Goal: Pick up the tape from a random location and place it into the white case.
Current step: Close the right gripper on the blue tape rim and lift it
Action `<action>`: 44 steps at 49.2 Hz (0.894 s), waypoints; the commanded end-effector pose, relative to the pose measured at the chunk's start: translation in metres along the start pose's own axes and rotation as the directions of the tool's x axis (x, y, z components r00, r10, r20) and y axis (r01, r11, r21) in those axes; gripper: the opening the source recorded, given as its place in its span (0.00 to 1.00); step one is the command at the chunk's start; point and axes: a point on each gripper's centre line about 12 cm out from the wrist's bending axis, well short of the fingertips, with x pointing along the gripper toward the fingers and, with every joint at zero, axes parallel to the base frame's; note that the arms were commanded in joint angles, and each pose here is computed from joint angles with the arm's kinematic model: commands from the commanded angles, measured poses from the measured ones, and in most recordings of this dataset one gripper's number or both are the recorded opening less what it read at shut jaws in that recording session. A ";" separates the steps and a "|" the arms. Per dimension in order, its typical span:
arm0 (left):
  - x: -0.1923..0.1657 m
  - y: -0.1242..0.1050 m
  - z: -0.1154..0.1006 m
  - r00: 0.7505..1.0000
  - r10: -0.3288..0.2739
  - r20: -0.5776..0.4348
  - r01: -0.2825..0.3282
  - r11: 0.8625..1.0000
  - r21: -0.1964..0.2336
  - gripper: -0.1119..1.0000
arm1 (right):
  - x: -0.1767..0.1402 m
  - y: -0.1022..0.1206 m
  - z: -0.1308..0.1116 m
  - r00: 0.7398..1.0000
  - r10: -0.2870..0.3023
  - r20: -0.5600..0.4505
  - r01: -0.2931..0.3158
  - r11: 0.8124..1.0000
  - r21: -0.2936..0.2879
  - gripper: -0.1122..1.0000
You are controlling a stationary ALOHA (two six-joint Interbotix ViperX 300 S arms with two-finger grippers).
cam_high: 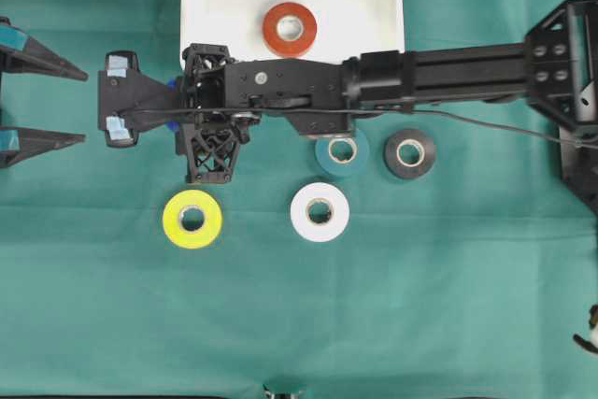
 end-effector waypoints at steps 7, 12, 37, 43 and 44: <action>0.001 0.000 0.003 1.000 0.002 0.005 -0.002 1.000 -0.004 0.98 | -0.072 0.000 0.019 0.996 0.006 0.087 -0.006 1.000 0.004 0.39; 0.001 0.001 0.003 1.000 0.005 0.005 -0.005 1.000 -0.005 0.98 | -0.088 0.000 0.020 0.996 0.005 0.086 -0.006 1.000 0.005 0.39; 0.001 0.004 0.003 1.000 0.020 0.005 -0.020 1.000 -0.011 0.98 | -0.136 0.001 0.026 0.993 -0.100 0.058 0.101 0.995 -0.014 0.39; 0.001 0.004 0.002 1.000 0.020 0.002 -0.020 1.000 -0.011 0.98 | -0.147 0.003 0.029 0.992 -0.115 0.057 0.116 0.993 -0.015 0.39; 0.001 0.004 0.003 1.000 0.020 0.004 -0.020 1.000 -0.011 0.98 | -0.148 0.003 0.030 0.992 -0.115 0.057 0.116 0.993 -0.014 0.39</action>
